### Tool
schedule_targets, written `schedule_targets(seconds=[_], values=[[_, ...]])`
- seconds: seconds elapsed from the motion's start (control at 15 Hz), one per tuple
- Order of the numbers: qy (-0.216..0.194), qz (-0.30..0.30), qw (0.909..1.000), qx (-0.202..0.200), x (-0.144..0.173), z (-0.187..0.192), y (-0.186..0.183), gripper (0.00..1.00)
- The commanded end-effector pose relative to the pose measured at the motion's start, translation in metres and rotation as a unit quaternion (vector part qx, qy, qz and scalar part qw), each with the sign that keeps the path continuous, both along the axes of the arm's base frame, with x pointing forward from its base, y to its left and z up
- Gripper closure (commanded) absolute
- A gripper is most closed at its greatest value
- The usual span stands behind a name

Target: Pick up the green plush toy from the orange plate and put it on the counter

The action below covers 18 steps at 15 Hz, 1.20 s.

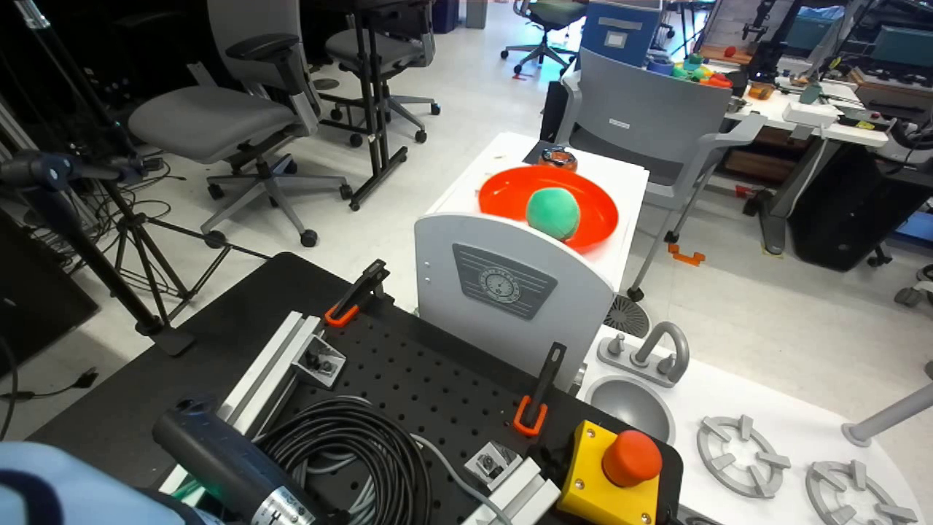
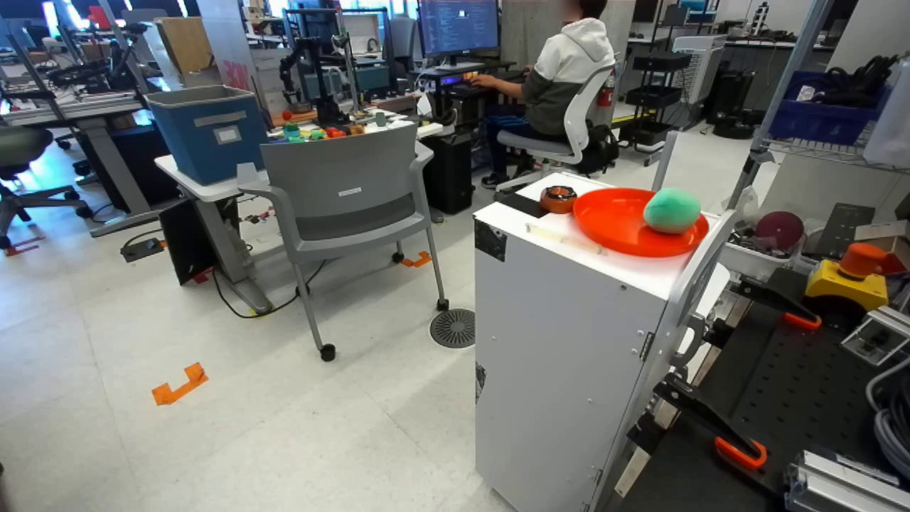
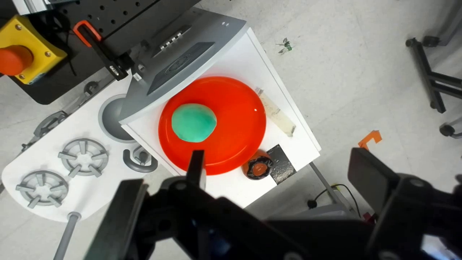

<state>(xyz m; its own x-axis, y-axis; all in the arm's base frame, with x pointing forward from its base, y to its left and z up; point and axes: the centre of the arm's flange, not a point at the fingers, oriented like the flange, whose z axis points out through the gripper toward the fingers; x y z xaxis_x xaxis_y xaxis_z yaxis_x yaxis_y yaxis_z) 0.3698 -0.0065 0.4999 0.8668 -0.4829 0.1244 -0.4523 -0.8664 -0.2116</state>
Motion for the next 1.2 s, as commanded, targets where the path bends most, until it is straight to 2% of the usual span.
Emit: schedule_targets(seconds=[0.0,0.53,1.13], values=[[0.013,-0.017,0.9997,0.01,0.021,0.011,-0.004,0.0],[0.045,-0.058,0.9971,0.022,0.058,0.012,-0.02,0.0],[0.104,-0.082,0.9903,0.041,0.088,-0.01,-0.04,0.0]])
